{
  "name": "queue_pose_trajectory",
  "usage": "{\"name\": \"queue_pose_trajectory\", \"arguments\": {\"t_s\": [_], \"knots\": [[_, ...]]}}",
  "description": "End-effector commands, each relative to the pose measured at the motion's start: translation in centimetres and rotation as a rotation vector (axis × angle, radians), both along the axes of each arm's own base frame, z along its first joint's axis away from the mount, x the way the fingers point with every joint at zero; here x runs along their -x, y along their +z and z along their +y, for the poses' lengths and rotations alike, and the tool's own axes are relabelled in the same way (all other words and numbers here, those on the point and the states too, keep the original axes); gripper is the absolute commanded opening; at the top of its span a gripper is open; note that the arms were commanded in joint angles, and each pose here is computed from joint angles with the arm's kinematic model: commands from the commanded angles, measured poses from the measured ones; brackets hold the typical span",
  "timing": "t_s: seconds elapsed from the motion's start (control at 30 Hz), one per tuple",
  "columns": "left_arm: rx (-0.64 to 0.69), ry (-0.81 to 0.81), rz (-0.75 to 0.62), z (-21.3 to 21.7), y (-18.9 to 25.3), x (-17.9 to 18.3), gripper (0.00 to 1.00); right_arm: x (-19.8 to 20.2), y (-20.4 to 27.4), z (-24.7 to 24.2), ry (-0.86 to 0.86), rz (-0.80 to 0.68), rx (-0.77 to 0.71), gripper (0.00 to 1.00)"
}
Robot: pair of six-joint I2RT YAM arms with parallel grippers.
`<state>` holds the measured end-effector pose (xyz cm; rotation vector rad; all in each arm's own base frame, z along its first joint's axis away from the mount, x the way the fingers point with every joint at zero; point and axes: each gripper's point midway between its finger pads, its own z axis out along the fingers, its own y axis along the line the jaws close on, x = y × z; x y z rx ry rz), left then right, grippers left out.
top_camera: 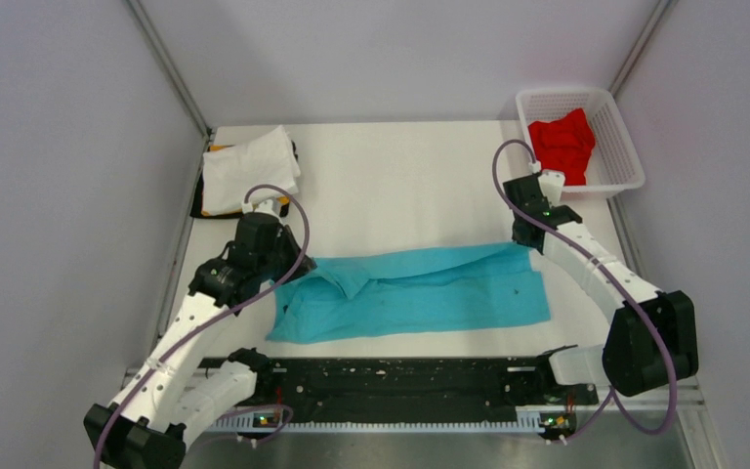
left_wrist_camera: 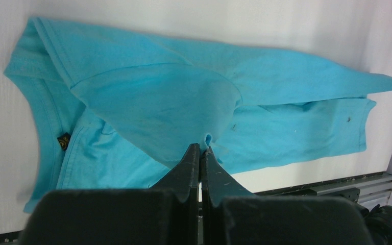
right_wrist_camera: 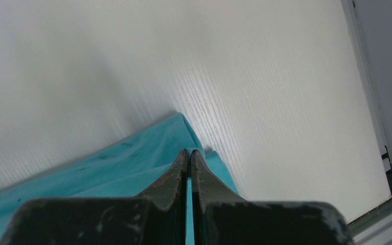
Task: Fold and stack the t-shirts
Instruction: Fold the other side of the tshirt into a rectangle
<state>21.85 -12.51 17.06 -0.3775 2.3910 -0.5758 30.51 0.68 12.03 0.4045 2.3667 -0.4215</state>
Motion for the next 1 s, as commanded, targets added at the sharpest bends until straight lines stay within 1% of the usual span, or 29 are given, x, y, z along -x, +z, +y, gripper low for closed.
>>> {"name": "queue_pose_trajectory", "arguments": {"t_s": [0.0,0.1,0.13,0.17,0.2,0.23,0.27,0.3,0.33,0.37,0.4,0.43,0.5,0.57,0.63,0.7,0.73,0.8,0.83,0.9,0.93,0.97], "knots": [[0.01,-0.002,0.106,0.2,-2.5,2.7,0.0,0.8,1.6,-0.6,-0.012,-0.014,0.031,0.0],[0.018,0.014,0.191,0.5,-4.2,4.5,0.0,1.9,0.5,-1.0,-0.038,0.035,0.041,0.02],[0.013,0.029,0.233,0.8,-4.9,5.3,0.02,2.5,0.0,-1.3,-0.056,0.057,0.052,0.07],[0.008,0.039,0.269,1.0,-5.5,6.2,0.09,3.1,-0.3,-1.7,-0.073,0.085,0.067,0.12],[0.008,0.041,0.307,1.1,-6.2,7.0,0.2,3.7,-0.6,-2.0,-0.099,0.104,0.078,0.2],[0.015,0.035,0.335,1.1,-6.6,7.8,0.31,4.2,-0.9,-2.3,-0.117,0.126,0.092,0.26],[0.025,0.028,0.361,0.9,-7.0,8.4,0.39,4.7,-1.0,-2.7,-0.138,0.142,0.106,0.34],[0.037,0.018,0.383,0.7,-7.3,9.1,0.49,5.1,-1.0,-3.1,-0.167,0.147,0.124,0.49],[0.049,-0.001,0.394,0.5,-7.4,9.5,0.55,5.3,-1.0,-3.4,-0.186,0.15,0.143,0.61],[0.051,-0.014,0.404,0.4,-7.4,10.0,0.64,5.4,-0.9,-3.7,-0.198,0.148,0.157,0.68],[0.043,-0.018,0.407,0.6,-7.1,10.2,0.88,5.2,-0.6,-3.8,-0.209,0.136,0.163,0.73],[0.03,-0.019,0.408,0.8,-6.8,10.4,0.97,5.0,-0.3,-3.8,-0.213,0.124,0.158,0.75],[0.006,-0.02,0.377,1.1,-5.8,9.8,0.99,4.3,0.3,-3.3,-0.21,0.096,0.132,0.79],[-0.014,-0.002,0.313,1.3,-4.8,8.0,0.99,3.4,0.5,-2.0,-0.16,0.069,0.056,0.81],[0.006,0.005,0.244,0.5,-4.0,5.7,0.99,2.3,0.4,0.2,-0.067,0.044,-0.052,0.87],[0.049,0.016,0.19,-0.7,-3.6,3.2,0.99,1.3,0.2,3.1,0.053,0.009,-0.186,0.95],[0.075,0.033,0.177,-1.2,-3.8,2.1,0.99,0.9,0.2,4.9,0.121,-0.012,-0.27,0.98],[0.107,0.051,0.188,-2.1,-4.6,0.7,0.99,0.1,0.6,9.3,0.292,-0.06,-0.454,0.99],[0.106,0.059,0.206,-2.3,-5.1,0.4,0.99,0.2,1.1,12.1,0.409,-0.083,-0.57,0.99],[0.071,0.087,0.254,-1.9,-6.4,0.1,0.99,1.0,2.2,16.7,0.599,-0.127,-0.754,0.99],[0.048,0.107,0.276,-1.5,-7.0,0.1,0.99,1.6,2.5,18.5,0.678,-0.137,-0.807,0.99],[0.03,0.123,0.294,-1.2,-7.5,0.1,0.99,2.5,2.5,20.3,0.755,-0.132,-0.828,0.99]]}}
